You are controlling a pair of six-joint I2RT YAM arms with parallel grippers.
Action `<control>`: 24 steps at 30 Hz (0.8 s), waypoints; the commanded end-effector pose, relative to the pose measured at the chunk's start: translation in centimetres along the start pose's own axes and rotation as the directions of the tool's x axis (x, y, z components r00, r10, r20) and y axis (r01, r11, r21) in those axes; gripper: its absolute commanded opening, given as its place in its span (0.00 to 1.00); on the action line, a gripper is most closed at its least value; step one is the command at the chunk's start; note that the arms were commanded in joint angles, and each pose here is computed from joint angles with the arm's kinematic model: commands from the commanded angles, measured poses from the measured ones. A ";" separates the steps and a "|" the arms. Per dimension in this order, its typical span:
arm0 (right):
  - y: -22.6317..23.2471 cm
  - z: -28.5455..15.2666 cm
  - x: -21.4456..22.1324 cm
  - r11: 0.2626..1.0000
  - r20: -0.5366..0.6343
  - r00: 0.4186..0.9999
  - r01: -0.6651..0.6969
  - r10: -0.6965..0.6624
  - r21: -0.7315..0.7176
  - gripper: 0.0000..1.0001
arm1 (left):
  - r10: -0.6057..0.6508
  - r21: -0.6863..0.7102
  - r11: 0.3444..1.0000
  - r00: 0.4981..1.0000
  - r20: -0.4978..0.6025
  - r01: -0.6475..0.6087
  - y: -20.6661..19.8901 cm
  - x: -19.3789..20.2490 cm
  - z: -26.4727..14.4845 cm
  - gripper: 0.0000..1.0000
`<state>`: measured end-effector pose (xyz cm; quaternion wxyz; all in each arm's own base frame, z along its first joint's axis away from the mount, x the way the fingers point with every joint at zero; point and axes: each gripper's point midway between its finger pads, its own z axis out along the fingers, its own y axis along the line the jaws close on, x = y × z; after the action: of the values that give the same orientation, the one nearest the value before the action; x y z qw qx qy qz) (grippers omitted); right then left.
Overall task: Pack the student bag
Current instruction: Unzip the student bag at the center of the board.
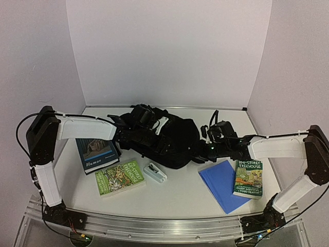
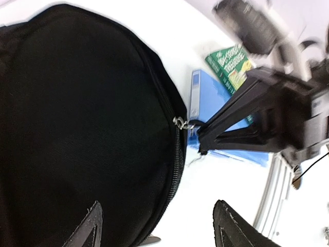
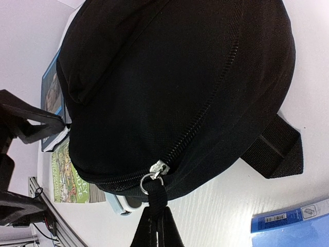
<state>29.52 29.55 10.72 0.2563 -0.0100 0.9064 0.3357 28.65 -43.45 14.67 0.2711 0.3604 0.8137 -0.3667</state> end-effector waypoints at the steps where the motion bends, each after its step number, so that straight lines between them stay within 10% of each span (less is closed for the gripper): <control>1: 1.2 -0.9 -0.6 0.999 0.026 1.000 0.001 0.001 -0.053 0.00 | 0.050 -0.041 0.998 0.997 0.061 -0.048 0.3 -2.6 0.9 0.74; 24: 0.4 -0.5 0.0 0.999 0.020 0.999 -0.026 0.027 -0.040 0.00 | 0.089 0.059 0.995 0.992 -0.094 -0.083 -0.7 -0.7 4.9 0.64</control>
<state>28.95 29.51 10.06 0.2446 -0.0022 0.9063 0.3447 29.82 -46.82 11.79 0.2388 0.3977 0.8119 -0.3544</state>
